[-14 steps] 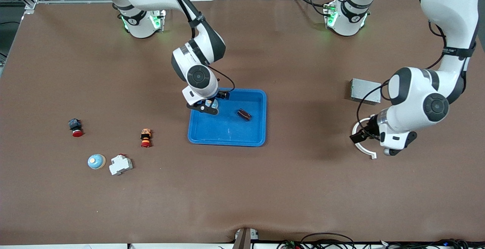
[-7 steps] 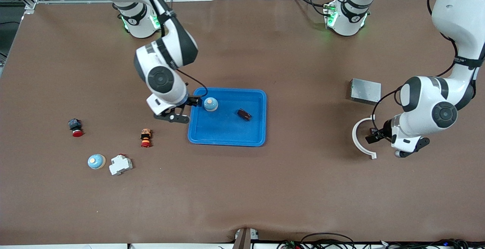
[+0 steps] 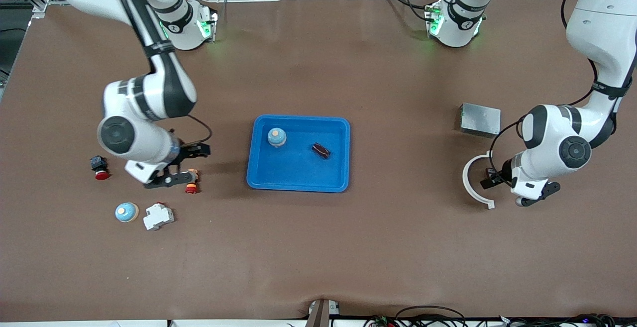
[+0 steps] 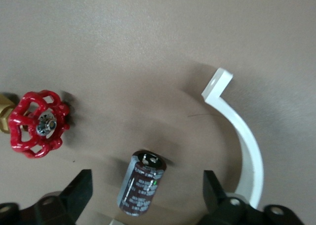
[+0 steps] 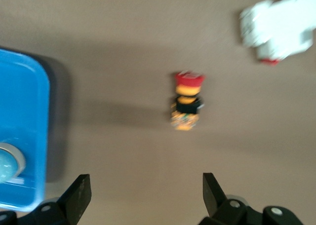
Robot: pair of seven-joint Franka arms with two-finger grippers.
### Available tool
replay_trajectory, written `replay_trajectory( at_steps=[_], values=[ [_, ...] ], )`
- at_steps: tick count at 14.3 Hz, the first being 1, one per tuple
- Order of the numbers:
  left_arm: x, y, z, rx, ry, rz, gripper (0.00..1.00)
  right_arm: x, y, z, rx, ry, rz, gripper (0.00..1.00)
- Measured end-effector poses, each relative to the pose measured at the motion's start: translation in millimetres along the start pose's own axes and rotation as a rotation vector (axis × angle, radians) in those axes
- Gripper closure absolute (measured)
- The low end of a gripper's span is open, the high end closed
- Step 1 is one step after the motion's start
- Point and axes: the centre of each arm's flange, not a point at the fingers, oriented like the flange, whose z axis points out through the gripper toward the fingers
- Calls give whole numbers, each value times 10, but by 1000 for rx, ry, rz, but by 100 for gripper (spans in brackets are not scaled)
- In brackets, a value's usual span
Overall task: Place electrolytic capacitor and blue bell in tray
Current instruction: 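Grasp the black capacitor with the left gripper while the right gripper reaches the bell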
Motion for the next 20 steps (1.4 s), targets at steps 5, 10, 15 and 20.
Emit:
replay_trajectory(
  at_steps=[5,10,15,20],
  values=[
    [-61,-29,84,6,20,27,44,183,879,-203,-12,62,-234,0],
    [-87,90,-293,16,52,58,67,556,1551,141,-40,75,-430,0],
    [-293,504,-1202,42,126,194,67,745,1985,325,-111,121,-582,0],
    [-741,1369,-1739,7,122,150,67,742,2383,663,-124,115,-678,0]
  ],
)
